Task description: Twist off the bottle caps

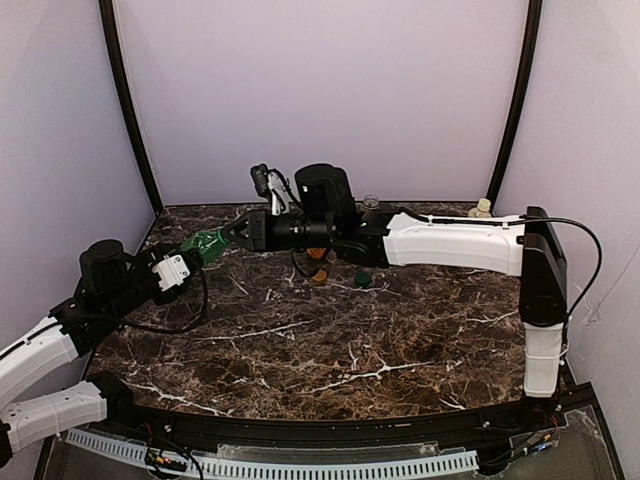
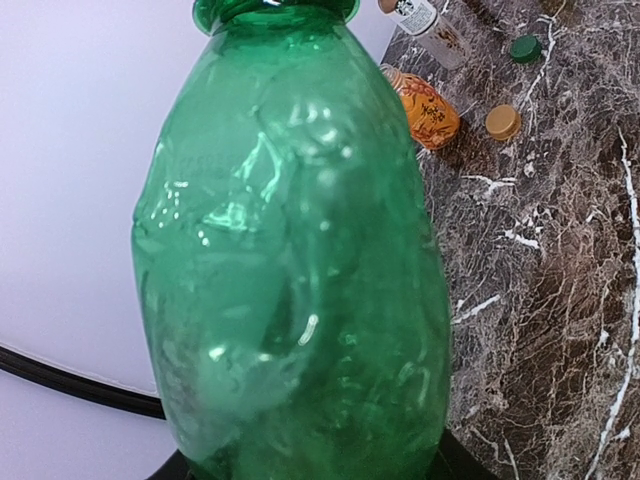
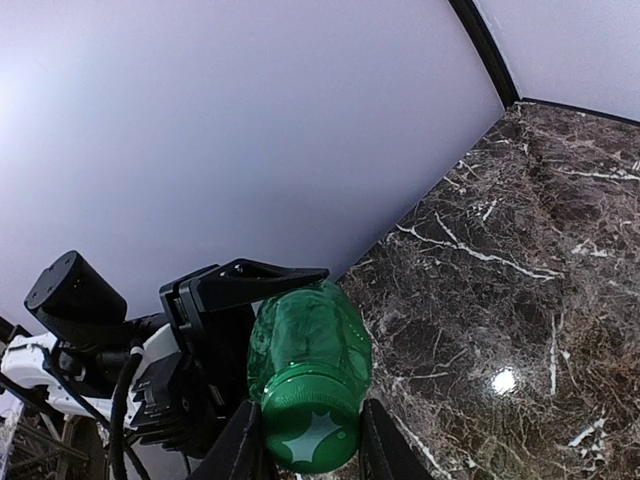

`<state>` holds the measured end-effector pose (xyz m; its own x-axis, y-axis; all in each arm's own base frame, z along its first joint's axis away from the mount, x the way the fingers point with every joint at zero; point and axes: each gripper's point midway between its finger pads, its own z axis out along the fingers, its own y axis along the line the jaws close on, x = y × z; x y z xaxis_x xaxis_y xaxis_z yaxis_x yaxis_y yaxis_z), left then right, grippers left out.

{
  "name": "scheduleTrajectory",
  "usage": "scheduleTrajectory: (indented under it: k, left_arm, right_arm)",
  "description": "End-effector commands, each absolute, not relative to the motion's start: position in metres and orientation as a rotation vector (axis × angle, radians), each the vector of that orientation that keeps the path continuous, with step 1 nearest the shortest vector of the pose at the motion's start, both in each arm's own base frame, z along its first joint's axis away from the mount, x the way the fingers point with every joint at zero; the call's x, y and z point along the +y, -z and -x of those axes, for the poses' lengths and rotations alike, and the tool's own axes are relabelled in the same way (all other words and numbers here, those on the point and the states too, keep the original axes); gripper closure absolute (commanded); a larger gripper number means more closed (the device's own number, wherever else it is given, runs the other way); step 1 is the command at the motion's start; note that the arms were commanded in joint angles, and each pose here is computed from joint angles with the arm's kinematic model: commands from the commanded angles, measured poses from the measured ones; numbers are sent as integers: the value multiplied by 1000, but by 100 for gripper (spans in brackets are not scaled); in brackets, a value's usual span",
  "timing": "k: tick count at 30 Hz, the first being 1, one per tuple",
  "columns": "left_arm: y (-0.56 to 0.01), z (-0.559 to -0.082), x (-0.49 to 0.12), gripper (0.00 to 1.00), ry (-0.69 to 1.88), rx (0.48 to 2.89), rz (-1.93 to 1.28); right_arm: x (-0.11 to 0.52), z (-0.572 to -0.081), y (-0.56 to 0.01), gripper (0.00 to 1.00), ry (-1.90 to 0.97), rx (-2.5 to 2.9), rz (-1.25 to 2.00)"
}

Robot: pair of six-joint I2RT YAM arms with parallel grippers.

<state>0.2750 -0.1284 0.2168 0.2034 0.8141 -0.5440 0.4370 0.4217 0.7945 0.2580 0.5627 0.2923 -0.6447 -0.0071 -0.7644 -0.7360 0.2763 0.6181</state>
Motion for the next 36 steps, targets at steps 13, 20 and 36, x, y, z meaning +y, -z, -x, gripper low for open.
scheduleTrajectory:
  k: [13,20,36]
  left_arm:
    - [-200,-228,-165,99,-3,1435,-1391]
    - [-182,-162,-186,99,366,1404,-1634]
    - [-162,-128,-179,99,462,1402,-1798]
  right_arm:
    - [565,-197,-300,100,-1344,1500,1306]
    - [537,-138,-269,100,-903,1029,1764]
    - [520,-133,-252,100,-131,350,1894]
